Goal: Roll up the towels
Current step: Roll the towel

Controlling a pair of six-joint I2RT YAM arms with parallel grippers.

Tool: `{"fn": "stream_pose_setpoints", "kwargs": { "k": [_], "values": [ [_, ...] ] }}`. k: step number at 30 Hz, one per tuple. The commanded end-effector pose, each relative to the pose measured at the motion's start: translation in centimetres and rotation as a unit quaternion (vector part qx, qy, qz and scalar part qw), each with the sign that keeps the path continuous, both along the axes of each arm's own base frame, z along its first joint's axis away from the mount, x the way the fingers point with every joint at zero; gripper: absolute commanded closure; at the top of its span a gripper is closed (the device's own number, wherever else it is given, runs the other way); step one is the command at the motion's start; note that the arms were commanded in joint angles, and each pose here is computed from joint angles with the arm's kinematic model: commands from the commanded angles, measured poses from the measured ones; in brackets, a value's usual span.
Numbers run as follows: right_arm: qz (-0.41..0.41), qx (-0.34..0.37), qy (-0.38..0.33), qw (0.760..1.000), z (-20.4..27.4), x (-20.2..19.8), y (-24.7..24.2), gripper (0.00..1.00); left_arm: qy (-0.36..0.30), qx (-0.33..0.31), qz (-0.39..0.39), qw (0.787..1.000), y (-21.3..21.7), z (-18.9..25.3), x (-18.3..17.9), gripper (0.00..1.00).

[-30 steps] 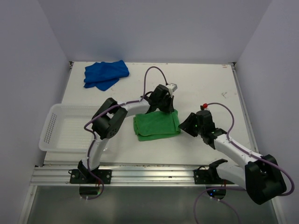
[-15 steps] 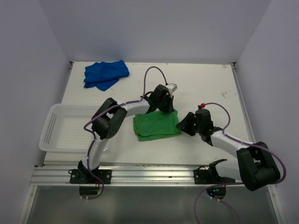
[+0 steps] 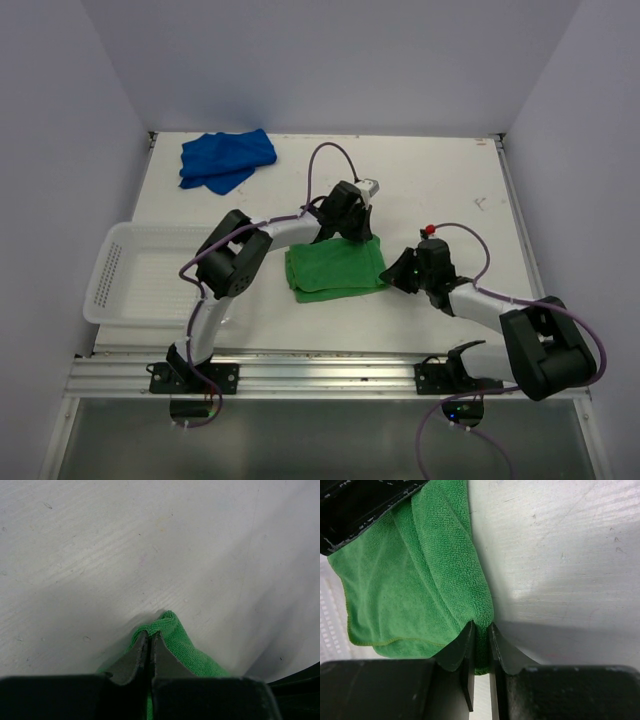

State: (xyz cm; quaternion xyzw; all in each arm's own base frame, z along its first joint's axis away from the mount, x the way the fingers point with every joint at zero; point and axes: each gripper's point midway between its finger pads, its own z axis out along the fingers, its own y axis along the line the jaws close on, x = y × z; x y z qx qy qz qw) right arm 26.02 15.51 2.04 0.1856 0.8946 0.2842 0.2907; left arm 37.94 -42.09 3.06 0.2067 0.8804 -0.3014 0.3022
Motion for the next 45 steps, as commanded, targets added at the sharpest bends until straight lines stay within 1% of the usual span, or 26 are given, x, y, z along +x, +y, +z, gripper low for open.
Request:
{"fn": "stream_pose_setpoints", "kwargs": {
  "k": [1, 3, 6, 7, 9, 11, 13, 16, 19, 23, 25, 27, 36, 40, 43, 45],
  "values": [
    [0.02, -0.044, -0.008, 0.999, -1.1, -0.7, -1.0, 0.87, -0.004, 0.024, 0.019, 1.0, 1.7, 0.7, 0.6, 1.0],
    [0.027, -0.051, -0.014, 0.998, -1.1, -0.7, -1.1, 0.93, -0.001, 0.025, 0.021, 0.999, 1.5, 0.9, 0.8, 1.0],
    [0.033, -0.061, -0.026, 0.997, -0.8, -0.6, -1.0, 0.99, -0.002, 0.019, 0.023, 1.0, 1.2, 1.6, 1.1, 1.0],
    [0.038, -0.066, -0.028, 0.997, -0.9, -0.7, -0.8, 1.0, -0.003, 0.016, 0.023, 1.0, 1.1, 1.8, 1.0, 0.99],
    [0.035, -0.084, -0.037, 0.995, -0.7, -0.5, -1.1, 1.0, -0.003, 0.01, 0.024, 1.0, 1.0, 2.5, 1.1, 0.94],
    [0.042, -0.097, -0.048, 0.993, -0.4, -0.6, -0.7, 1.0, -0.004, 0.008, 0.026, 1.0, 0.9, 3.1, 1.1, 0.88],
    [0.041, -0.127, -0.058, 0.989, -0.2, -0.5, -0.7, 1.0, -0.006, 0.006, 0.026, 1.0, 0.9, 3.8, 1.3, 0.88],
    [0.042, -0.16, -0.074, 0.983, 0.3, -0.4, -0.7, 1.0, -0.006, 0.005, 0.024, 1.0, 0.8, 4.7, 1.3, 0.83],
    [0.034, -0.182, -0.084, 0.979, 0.8, -0.1, -1.1, 1.0, -0.008, 0.004, 0.024, 1.0, 0.8, 5.4, 1.3, 0.73],
    [0.029, -0.215, -0.085, 0.972, 1.2, 0.4, -1.7, 1.0, -0.012, 0.005, 0.027, 1.0, 0.9, 6.4, 1.5, 0.68],
    [0.03, -0.23, -0.091, 0.969, 1.6, 0.8, -1.8, 1.0, -0.013, 0.003, 0.03, 0.999, 1.0, 6.9, 1.6, 0.67],
    [0.031, -0.24, -0.097, 0.965, 2.0, 1.1, -1.8, 1.0, -0.014, 0.0, 0.029, 0.999, 0.9, 7.5, 1.7, 0.64],
    [0.056, -0.28, -0.127, 0.95, 2.8, 1.3, -1.0, 1.0, -0.015, -0.006, 0.038, 0.999, 1.4, 9.1, 2.1, 0.6],
    [0.066, -0.312, -0.143, 0.937, 3.1, 1.2, -0.4, 1.0, -0.006, -0.018, 0.04, 0.999, 1.5, 9.6, 2.0, 0.59],
    [0.082, -0.339, -0.142, 0.926, 2.7, 0.5, 0.0, 1.0, -0.009, -0.019, 0.044, 0.999, 1.8, 9.8, 2.0, 0.59],
    [0.077, -0.363, -0.145, 0.917, 2.8, 0.6, -0.3, 1.0, -0.009, -0.019, 0.045, 0.999, 2.1, 10.0, 1.7, 0.59]
  ]
}}
